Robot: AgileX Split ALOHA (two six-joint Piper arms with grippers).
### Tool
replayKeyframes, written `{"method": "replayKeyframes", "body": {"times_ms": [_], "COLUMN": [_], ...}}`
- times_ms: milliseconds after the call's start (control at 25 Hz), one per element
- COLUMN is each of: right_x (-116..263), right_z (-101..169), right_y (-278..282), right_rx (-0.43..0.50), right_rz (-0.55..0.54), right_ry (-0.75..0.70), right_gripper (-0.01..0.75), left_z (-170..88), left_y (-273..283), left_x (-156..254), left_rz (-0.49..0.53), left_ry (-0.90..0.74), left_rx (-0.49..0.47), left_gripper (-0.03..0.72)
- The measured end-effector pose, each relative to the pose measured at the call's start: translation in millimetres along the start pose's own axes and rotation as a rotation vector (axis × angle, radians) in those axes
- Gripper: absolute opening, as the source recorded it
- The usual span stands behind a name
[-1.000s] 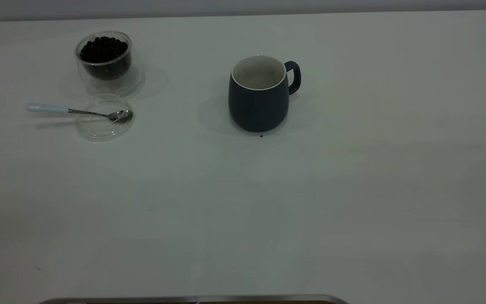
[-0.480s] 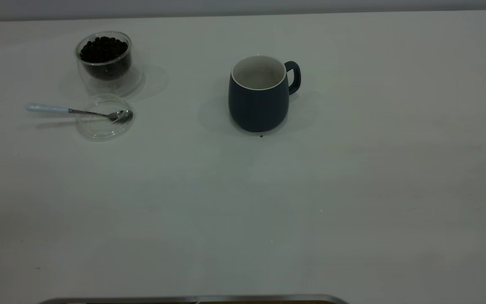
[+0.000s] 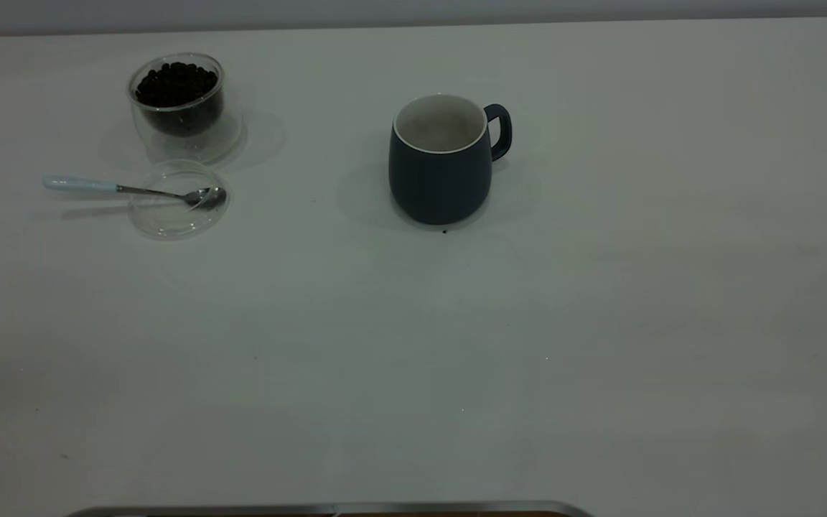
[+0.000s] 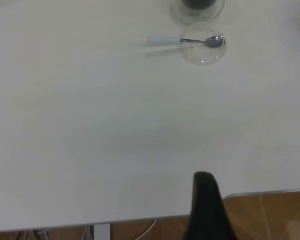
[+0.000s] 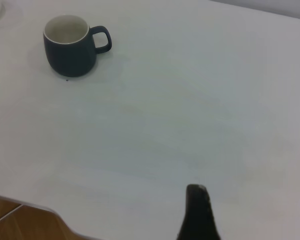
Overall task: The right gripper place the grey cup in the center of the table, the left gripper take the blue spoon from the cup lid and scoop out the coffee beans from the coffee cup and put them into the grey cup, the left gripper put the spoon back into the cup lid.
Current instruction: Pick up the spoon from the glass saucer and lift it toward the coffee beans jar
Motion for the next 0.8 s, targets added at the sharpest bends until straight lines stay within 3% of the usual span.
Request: {"method": "replayKeyframes", "body": {"times_ms": [520,680,800], "right_x": [0,0,0], "right_z": [0,0,0], "right_y": [0,0,0], "right_rx": [0.000,0.000,0.000], "right_rz": [0.000,0.000,0.001], "right_ry": [0.000,0.000,0.000], "right_gripper": [0.590,0.590,0.590], "left_z": [-4,-5,-2], "left_y": [0,-6,-30], "left_x": [-3,-37,-70], "left_rz": [-0.011,-0.021,0.082], "left_ry": [0.043,0.094,0.126], "left_rx": [0.033,0.089,0.144], "left_gripper": [0.581,0.581,0.581]}}
Point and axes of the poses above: a point on each arm's last joint axis where the gripper is mounted, y pointing back along that axis away from the gripper, z along the wrist's bending axis when the last joint is at zero, x = y × z, the point moved 4 cm from there along -y, pointing out along that axis toward the gripper, and after that the axes turned 8 degrees about -y, right-handed, at the moved point
